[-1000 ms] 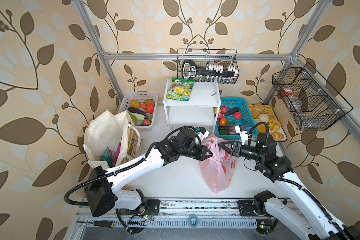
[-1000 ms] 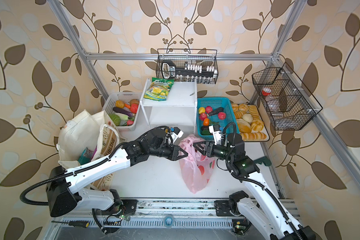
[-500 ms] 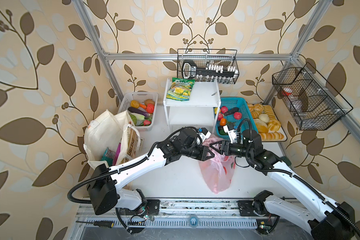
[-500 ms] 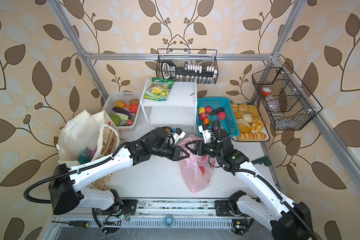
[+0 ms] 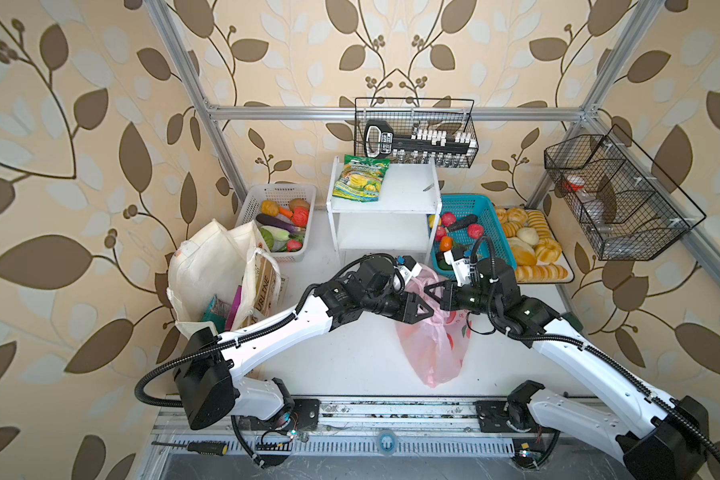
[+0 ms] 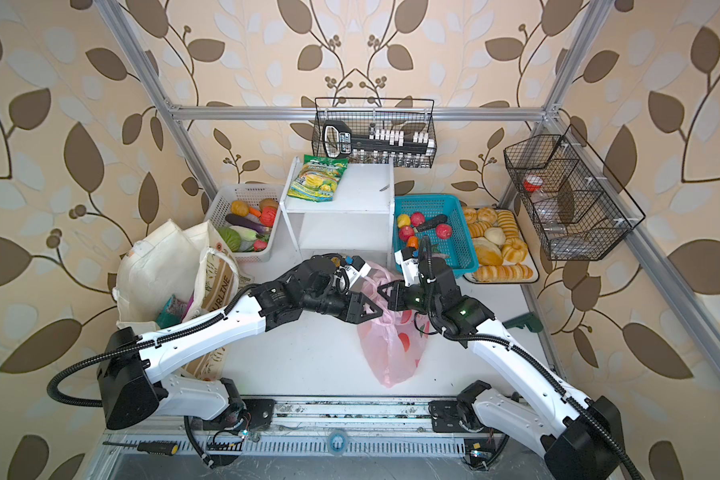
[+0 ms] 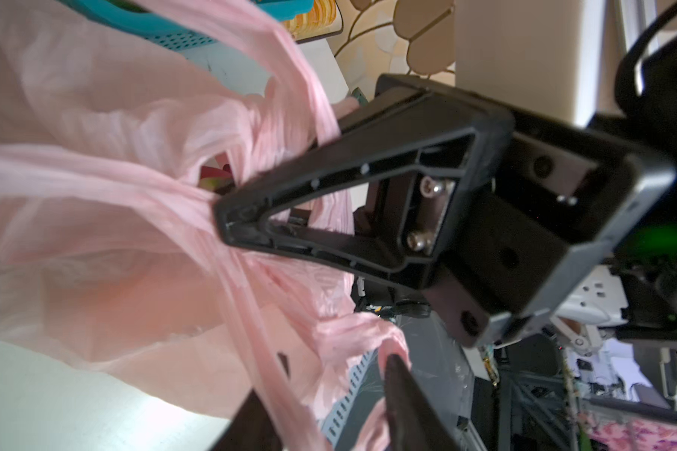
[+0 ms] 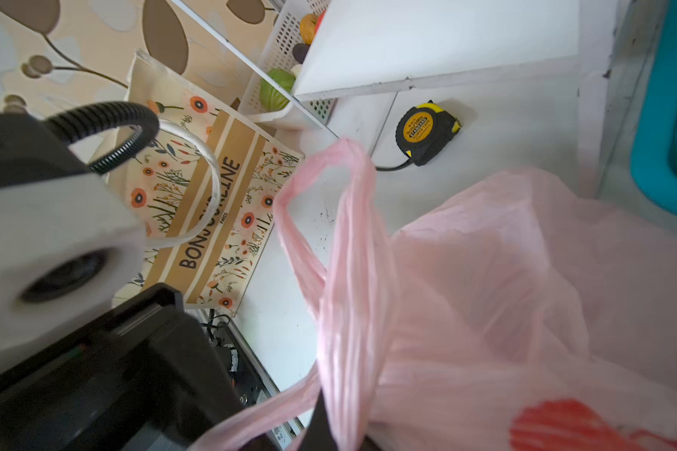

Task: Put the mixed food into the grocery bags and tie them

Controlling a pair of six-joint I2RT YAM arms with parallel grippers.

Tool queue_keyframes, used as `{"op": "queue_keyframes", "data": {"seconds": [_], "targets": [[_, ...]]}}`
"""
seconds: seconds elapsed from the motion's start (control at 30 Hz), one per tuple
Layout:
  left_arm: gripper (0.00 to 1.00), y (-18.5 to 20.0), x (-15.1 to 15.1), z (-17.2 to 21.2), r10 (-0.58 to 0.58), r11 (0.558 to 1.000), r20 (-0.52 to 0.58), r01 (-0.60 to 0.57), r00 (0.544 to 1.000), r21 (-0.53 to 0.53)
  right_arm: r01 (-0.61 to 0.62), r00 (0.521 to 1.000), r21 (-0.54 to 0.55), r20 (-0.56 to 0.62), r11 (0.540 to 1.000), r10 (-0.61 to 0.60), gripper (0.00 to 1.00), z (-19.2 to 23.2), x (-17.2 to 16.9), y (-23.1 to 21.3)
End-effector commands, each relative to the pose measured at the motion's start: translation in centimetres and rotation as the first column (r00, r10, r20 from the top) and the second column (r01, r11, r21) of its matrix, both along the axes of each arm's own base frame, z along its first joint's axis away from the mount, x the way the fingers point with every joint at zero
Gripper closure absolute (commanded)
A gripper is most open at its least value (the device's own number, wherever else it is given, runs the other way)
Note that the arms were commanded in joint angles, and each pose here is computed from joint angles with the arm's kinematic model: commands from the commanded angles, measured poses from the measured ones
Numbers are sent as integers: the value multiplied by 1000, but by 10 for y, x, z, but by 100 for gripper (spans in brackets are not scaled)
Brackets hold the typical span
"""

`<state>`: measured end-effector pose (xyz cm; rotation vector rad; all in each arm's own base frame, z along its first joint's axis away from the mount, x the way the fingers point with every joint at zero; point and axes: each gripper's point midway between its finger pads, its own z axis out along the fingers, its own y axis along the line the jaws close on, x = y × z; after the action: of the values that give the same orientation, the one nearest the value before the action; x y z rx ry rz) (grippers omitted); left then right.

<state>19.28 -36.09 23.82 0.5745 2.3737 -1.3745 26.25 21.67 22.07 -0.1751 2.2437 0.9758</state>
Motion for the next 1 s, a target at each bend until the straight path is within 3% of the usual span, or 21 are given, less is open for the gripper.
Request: {"op": "queue_keyframes", "data": {"seconds": [0.0, 0.27, 0.4, 0.5, 0.77, 0.9, 0.97], "targets": [[41, 4, -2, 41, -16, 997, 97, 23, 995, -76, 9, 1000, -29, 19, 1000, -9, 97, 5, 1, -3], [18, 41, 1, 65, 108, 994, 238, -99, 965, -52, -27, 999, -21, 40, 999, 28, 98, 8, 0, 2], [13, 80, 27, 69, 283, 950, 337, -312, 898, 33, -88, 994, 8, 73, 996, 87, 98, 16, -5, 7], [13, 95, 44, 67, 310, 924, 403, -372, 861, 83, -129, 989, 23, 82, 991, 127, 98, 19, -7, 8], [17, 63, 71, 84, 151, 944, 487, -271, 860, 187, -172, 982, 44, 87, 984, 168, 98, 21, -11, 6], [25, 31, 66, 83, 59, 980, 437, -135, 898, 145, -177, 982, 45, 77, 983, 174, 98, 19, -11, 6], [30, 28, 72, 68, 67, 973, 396, -148, 916, 178, -181, 981, 45, 76, 982, 178, 98, 19, -12, 6]]}}
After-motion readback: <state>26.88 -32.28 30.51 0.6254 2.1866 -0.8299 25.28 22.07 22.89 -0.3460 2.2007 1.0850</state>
